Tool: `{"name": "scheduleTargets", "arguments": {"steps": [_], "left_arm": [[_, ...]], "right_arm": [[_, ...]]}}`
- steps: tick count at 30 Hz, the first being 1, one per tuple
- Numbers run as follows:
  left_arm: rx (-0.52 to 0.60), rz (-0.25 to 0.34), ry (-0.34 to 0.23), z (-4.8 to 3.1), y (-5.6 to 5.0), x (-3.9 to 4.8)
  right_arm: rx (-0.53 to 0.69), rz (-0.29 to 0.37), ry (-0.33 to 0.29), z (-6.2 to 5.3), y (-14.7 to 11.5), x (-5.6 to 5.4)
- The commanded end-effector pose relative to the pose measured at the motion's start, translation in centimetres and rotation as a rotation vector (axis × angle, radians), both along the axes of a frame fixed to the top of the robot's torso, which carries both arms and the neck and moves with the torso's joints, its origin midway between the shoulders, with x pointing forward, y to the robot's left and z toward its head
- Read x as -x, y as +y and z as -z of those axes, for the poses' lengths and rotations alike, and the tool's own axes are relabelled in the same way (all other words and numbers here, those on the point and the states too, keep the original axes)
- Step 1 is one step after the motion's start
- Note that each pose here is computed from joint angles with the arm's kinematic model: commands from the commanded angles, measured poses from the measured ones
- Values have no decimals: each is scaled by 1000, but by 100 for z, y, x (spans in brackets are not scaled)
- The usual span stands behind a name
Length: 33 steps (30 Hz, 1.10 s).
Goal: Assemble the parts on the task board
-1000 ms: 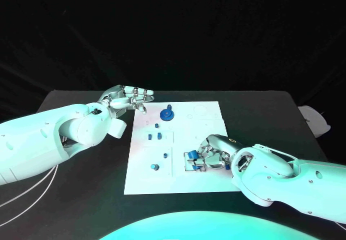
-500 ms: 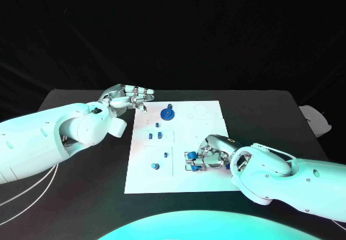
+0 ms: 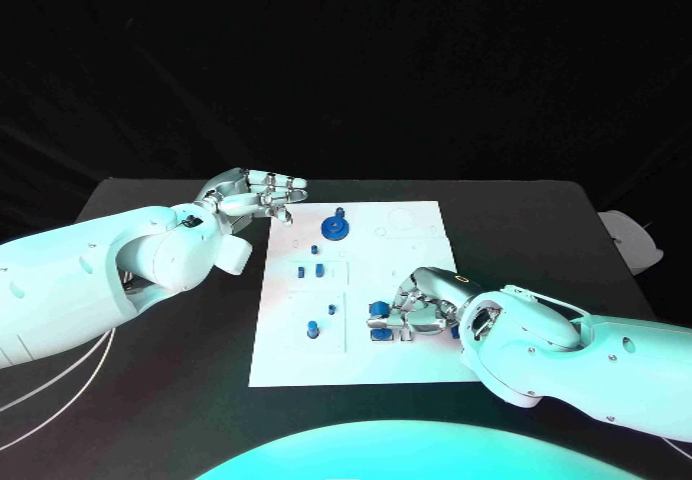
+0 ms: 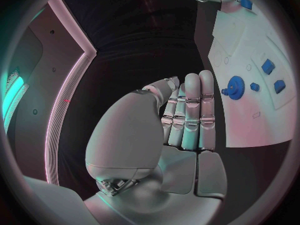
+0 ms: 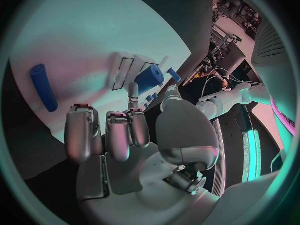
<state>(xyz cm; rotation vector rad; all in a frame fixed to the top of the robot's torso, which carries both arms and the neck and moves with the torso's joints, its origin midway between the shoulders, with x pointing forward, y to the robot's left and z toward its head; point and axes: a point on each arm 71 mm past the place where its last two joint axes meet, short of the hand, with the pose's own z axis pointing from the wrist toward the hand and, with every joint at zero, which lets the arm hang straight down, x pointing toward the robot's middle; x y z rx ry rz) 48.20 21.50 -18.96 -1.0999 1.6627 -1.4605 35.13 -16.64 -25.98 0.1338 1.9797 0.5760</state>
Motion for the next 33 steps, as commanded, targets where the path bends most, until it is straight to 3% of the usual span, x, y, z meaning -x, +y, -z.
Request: {"name": "scheduleTargets", "arguments": {"steps": [1, 16, 33], "left_arm": [[7, 20, -3, -11, -25, 10], [6, 18, -3, -11, -11, 10], [5, 18, -2, -9, -12, 8]], "right_arm": [[-3, -2, -34, -26, 7, 0], [-34, -48, -87, -153, -26, 131], [25, -77, -59, -91, -38, 121]]}}
